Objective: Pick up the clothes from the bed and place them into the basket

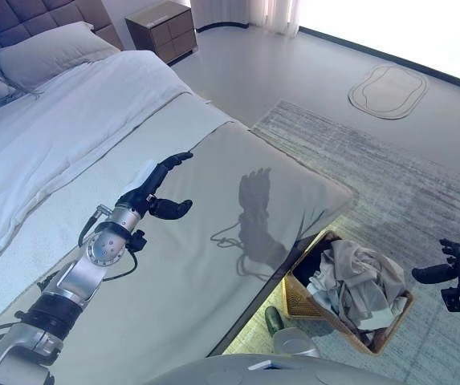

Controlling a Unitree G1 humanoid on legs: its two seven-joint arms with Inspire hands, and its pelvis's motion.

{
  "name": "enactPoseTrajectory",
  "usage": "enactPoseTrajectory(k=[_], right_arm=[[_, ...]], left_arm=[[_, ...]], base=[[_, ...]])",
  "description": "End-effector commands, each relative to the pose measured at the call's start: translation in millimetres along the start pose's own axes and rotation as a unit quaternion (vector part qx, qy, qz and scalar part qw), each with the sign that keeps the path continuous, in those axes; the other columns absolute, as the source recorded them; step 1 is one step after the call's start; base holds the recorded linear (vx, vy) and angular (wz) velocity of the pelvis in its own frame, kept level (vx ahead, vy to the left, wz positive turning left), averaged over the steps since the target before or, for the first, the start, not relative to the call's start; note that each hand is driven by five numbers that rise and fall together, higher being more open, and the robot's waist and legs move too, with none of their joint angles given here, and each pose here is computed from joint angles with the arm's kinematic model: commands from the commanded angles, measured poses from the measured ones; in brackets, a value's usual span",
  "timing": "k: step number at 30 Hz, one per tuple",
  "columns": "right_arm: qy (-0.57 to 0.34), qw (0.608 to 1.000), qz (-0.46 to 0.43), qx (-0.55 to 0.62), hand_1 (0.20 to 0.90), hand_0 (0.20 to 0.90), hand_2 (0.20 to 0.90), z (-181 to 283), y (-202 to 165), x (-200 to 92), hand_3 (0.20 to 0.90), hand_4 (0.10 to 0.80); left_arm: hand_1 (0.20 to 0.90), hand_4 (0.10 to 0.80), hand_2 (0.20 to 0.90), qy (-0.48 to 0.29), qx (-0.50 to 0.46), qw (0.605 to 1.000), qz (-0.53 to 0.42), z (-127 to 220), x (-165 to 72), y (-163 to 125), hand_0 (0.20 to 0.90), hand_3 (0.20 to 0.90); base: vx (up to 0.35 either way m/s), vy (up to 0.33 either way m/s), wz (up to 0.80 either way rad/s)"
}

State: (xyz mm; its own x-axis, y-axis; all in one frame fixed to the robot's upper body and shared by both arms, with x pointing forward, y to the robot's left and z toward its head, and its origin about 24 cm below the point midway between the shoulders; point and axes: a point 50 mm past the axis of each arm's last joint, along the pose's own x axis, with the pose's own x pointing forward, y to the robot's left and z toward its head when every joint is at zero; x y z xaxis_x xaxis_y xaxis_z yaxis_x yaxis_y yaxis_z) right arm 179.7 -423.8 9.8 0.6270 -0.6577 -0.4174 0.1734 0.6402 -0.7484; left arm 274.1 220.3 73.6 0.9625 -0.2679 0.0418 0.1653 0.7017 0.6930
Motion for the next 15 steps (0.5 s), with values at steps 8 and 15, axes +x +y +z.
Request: enactPoseTrajectory(k=[8,15], right_arm=[[-0.232,0.97,-0.033,0.067,0.9,0.9,0.9,99.7,-8.9,-11.0,0.9,0.8],[-0.313,0.944,0.028,0.102,0.9,0.9,0.9,126.7,47.8,-38.5,0.9,0.8]], left_arm=[[0.9,0.8,0.9,-0.071,0.002,0.993,0.099,25.1,11.7,33.7,0.9,0.9],[0.9,0.8,0.9,-0.011,-0.009,0.997,0.078,-4.7,-6.3,5.3,0.9,0.9]], base=[[0.022,0.05,0.04],[0.02,0.045,0.09]])
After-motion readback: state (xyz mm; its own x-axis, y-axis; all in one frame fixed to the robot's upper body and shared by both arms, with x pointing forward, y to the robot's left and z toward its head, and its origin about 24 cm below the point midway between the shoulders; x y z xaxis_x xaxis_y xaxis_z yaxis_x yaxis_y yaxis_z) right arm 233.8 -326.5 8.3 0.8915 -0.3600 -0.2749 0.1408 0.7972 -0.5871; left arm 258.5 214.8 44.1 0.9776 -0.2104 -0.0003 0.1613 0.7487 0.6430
